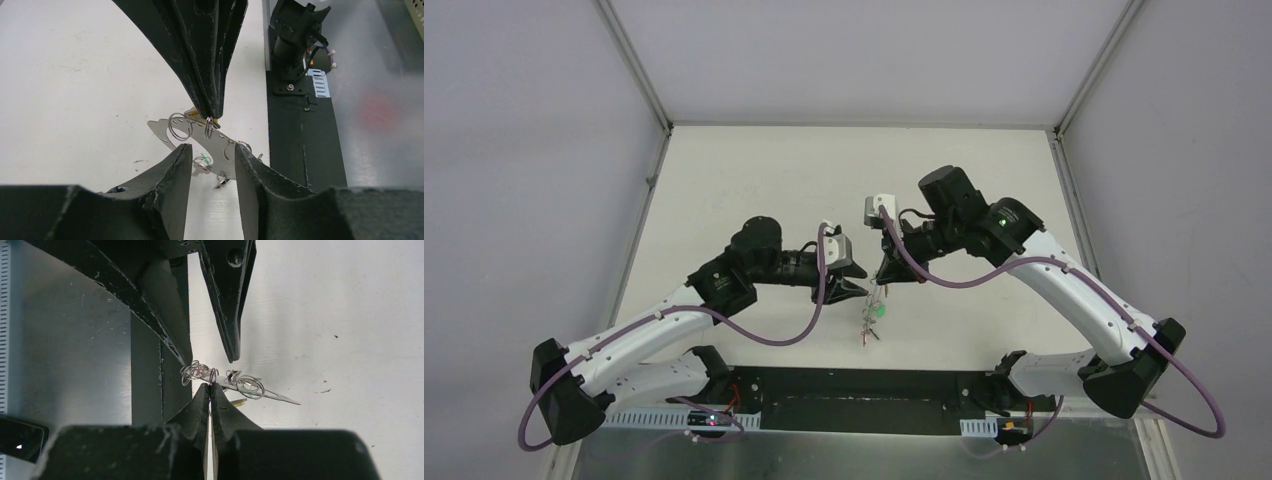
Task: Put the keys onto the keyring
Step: Adjust the key on the keyring.
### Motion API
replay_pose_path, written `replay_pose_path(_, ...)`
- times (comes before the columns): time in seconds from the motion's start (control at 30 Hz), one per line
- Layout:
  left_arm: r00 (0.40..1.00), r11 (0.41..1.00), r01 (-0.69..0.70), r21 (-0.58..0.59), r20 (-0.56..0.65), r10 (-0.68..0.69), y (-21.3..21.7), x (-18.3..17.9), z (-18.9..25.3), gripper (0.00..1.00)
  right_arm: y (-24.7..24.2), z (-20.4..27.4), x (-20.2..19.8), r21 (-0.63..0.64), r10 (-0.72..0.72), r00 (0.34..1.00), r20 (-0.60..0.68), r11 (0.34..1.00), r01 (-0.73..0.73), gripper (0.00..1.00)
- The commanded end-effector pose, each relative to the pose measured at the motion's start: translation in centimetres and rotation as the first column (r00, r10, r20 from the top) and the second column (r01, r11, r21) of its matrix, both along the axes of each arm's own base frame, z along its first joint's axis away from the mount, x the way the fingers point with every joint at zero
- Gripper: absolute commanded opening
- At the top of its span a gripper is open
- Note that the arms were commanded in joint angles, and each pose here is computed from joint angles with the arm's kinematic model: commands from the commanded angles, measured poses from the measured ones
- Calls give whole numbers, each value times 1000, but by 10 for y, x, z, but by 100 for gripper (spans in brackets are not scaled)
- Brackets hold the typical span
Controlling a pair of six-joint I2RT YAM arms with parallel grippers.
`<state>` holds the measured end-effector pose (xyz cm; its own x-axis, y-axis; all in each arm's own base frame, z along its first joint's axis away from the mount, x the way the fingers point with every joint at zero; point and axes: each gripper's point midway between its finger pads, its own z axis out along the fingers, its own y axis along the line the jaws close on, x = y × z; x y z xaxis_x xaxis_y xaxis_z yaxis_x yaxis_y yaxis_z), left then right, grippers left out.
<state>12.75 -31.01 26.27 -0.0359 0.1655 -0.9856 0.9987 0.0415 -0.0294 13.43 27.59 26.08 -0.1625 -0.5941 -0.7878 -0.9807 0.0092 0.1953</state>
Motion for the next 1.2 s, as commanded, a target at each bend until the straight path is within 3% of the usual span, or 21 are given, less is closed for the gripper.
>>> replay_pose_path(0.0,998,995,35,-95,48,-30,-11,-1,27,36,7,24,0,68,14,999,37,998,-16,0)
replay_pose_path(0.2,998,994,50,-99,44,-46,-17,0,26,26,8,24,1,68,11,999,34,998,-13,0)
replay_pose_path(0.47,997,995,65,-81,40,-62,-18,-2,18,20,9,24,3,72,10,999,40,997,-13,0)
replay_pose_path(0.77,996,995,77,-64,43,-75,-20,-3,16,0,9,26,5,74,-5,999,52,997,1,0)
replay_pose_path(0.9,998,996,52,-69,49,-48,-16,-1,18,0,7,27,12,78,-43,995,91,996,36,1)
replay_pose_path(1.0,998,994,17,-106,63,-10,-12,1,26,0,4,33,13,119,-57,987,152,992,39,30)
replay_pose_path(1.07,996,987,-6,-158,86,19,-9,2,37,0,2,37,13,160,-65,979,195,987,34,43)
replay_pose_path(1.17,993,971,-28,-238,109,55,-4,2,49,0,-1,41,9,217,-74,966,248,976,19,47)
